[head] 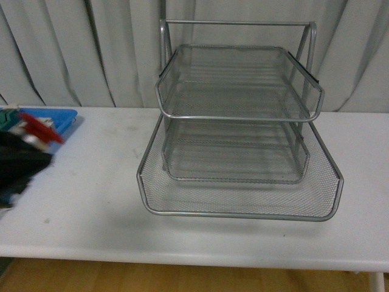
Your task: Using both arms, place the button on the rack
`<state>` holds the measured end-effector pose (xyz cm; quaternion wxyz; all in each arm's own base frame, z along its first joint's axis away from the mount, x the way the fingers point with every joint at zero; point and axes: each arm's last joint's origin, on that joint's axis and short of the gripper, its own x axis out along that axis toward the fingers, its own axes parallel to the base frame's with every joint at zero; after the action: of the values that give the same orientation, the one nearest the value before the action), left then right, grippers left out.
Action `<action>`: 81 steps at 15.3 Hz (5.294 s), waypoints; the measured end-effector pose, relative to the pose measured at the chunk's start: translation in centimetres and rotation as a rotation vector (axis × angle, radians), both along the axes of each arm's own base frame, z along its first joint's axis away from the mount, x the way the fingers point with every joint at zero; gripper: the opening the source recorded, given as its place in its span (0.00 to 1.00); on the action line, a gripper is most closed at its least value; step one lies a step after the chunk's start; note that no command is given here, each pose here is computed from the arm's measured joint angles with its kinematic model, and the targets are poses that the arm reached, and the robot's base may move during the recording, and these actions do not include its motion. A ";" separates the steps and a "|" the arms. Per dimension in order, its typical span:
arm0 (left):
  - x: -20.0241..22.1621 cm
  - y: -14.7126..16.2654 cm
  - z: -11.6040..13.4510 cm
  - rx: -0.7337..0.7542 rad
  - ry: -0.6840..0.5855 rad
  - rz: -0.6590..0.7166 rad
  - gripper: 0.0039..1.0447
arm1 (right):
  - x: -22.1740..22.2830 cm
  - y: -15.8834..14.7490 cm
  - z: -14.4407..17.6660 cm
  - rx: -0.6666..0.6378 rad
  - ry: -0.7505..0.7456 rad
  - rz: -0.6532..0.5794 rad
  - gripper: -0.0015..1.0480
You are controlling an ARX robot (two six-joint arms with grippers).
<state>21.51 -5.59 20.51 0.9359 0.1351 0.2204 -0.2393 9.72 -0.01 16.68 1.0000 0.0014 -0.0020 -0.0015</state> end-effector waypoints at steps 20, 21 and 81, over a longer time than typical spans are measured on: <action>9.6 -10.3 0.2 -0.049 -0.136 -0.292 0.94 | 0.0 0.0 0.0 0.000 -0.001 0.000 0.94; 7.6 -8.2 1.9 -0.117 -0.300 -0.152 0.90 | 0.0 0.0 0.0 0.000 0.000 -0.001 0.94; -11.7 5.6 -3.9 -0.274 -0.448 0.487 0.94 | 14.1 9.5 -1.4 0.088 0.814 0.219 0.15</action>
<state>9.77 -0.02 16.57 1.0000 0.0009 0.0012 -0.0010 23.85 9.48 15.30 0.9125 0.0434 0.3932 0.1040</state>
